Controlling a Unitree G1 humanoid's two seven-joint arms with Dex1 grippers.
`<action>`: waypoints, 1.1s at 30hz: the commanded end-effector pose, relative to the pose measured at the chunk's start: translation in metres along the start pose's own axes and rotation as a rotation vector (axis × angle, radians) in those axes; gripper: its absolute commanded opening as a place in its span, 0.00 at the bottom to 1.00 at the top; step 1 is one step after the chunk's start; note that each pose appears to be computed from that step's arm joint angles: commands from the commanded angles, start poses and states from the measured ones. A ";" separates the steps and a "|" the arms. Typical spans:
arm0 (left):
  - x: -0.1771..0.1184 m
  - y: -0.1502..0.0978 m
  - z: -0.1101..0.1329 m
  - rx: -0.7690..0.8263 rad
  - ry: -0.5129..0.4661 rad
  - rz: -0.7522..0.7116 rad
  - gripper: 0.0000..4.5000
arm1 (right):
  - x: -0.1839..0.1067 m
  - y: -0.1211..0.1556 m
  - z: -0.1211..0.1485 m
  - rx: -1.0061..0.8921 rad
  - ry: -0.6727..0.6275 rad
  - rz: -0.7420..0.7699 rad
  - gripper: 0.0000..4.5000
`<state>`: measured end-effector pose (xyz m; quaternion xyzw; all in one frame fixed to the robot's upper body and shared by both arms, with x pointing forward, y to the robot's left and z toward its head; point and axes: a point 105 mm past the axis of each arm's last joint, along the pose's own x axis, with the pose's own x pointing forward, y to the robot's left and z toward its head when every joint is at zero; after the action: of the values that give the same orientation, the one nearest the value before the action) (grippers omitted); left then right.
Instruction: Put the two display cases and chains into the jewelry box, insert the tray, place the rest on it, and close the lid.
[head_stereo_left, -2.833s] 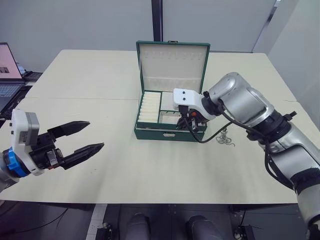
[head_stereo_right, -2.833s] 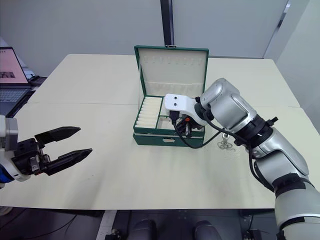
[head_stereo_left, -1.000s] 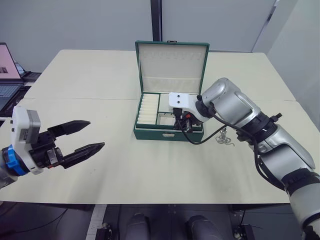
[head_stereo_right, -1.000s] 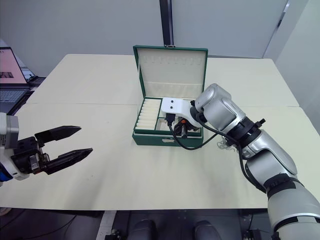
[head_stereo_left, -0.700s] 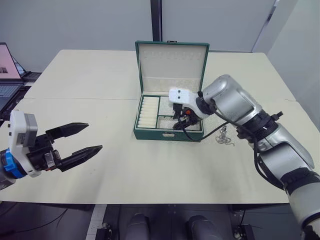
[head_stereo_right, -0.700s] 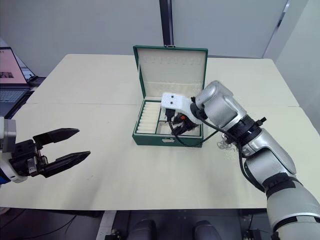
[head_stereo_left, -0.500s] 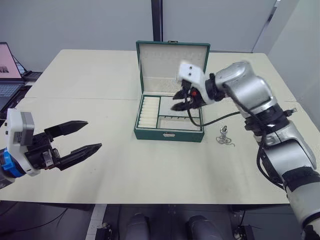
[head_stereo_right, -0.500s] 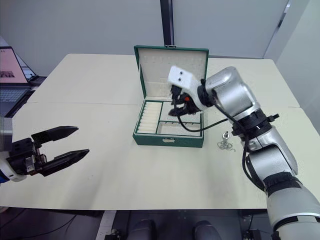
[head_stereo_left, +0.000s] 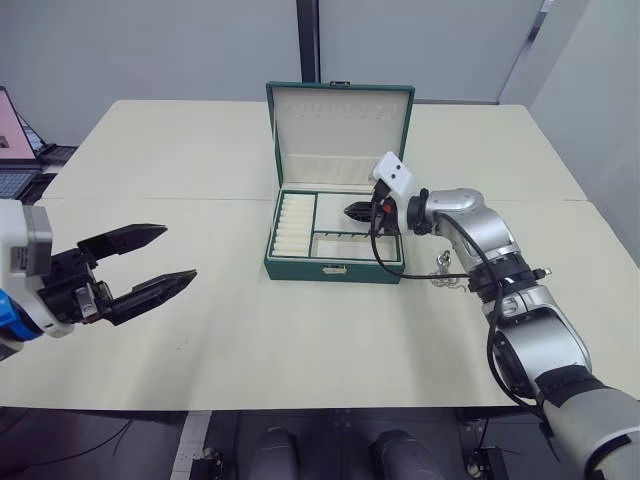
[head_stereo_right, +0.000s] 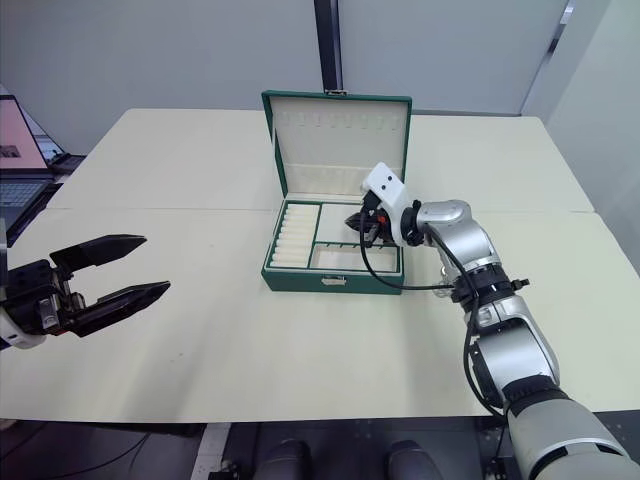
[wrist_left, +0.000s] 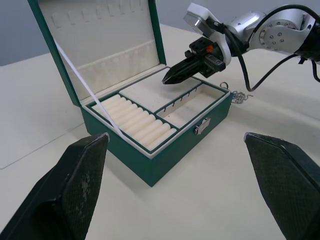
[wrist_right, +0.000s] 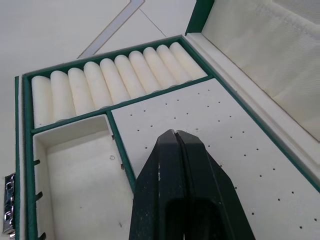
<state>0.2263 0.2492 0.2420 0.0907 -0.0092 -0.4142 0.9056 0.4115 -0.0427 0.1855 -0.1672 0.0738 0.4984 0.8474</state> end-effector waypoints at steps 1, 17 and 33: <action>0.001 0.000 0.006 0.022 0.004 -0.007 1.00 | 0.002 -0.006 0.006 -0.019 -0.029 -0.037 0.00; 0.008 -0.005 0.014 0.016 0.009 -0.008 1.00 | 0.007 -0.003 -0.020 -0.017 0.065 -0.019 0.00; 0.008 0.000 -0.004 -0.027 0.116 0.070 1.00 | -0.092 0.035 0.020 -0.103 0.042 0.095 0.00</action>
<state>0.2335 0.2439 0.2327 0.0840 0.0501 -0.3859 0.9173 0.3602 -0.1026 0.2123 -0.2237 0.0860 0.5009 0.8317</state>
